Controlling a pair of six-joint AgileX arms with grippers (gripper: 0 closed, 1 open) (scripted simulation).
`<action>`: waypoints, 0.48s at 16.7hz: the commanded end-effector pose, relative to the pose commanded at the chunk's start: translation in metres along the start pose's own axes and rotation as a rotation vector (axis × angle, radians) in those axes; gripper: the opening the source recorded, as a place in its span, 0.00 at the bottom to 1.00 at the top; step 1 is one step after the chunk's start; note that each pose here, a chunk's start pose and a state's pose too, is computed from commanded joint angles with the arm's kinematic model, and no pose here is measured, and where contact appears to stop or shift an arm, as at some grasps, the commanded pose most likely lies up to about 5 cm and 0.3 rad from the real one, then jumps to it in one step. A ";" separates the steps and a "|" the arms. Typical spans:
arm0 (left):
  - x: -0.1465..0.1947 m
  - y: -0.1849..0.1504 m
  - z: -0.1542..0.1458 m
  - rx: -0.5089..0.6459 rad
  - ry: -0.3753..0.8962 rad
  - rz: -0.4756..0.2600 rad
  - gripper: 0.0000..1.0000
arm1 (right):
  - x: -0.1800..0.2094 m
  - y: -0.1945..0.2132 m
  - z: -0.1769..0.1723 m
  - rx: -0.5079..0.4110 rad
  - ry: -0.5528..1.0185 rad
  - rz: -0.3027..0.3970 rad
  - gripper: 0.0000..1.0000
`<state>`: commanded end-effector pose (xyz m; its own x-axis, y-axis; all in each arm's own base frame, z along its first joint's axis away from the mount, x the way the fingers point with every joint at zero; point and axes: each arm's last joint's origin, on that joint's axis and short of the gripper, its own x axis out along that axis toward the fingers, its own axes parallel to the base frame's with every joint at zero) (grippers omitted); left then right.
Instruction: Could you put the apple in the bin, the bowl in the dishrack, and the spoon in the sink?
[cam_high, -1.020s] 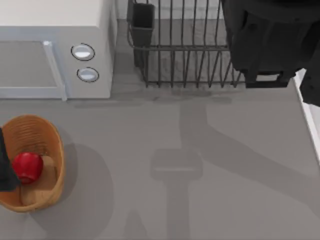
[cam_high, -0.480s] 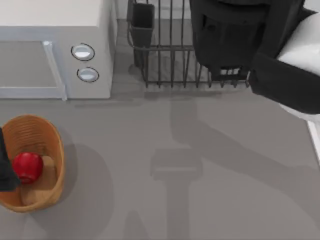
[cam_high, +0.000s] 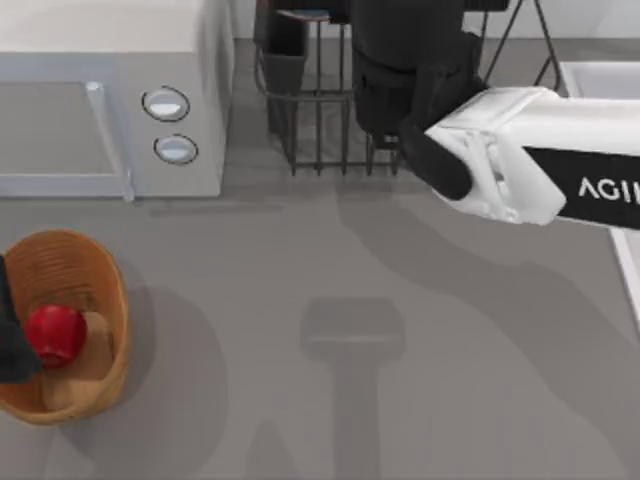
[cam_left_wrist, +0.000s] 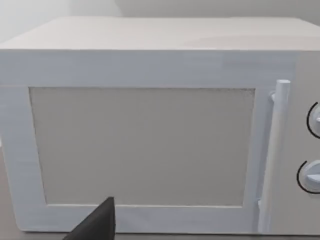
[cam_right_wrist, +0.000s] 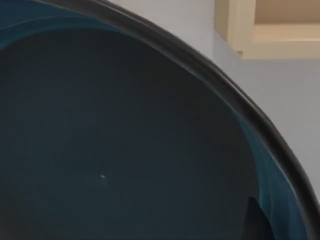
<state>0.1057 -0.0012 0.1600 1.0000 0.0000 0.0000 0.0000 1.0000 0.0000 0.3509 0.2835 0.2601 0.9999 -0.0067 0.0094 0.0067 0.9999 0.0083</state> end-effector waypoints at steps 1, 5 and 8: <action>0.000 0.000 0.000 0.000 0.000 0.000 1.00 | 0.012 -0.007 -0.015 -0.002 0.001 -0.001 0.00; 0.000 0.000 0.000 0.000 0.000 0.000 1.00 | 0.031 -0.021 -0.041 -0.008 0.009 -0.003 0.00; 0.000 0.000 0.000 0.000 0.000 0.000 1.00 | 0.031 -0.021 -0.041 -0.008 0.009 -0.003 0.00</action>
<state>0.1057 -0.0012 0.1600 1.0000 0.0000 0.0000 0.0000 1.0000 0.0000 0.3824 0.2623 0.2190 0.9999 -0.0100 0.0000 0.0100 0.9999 0.0000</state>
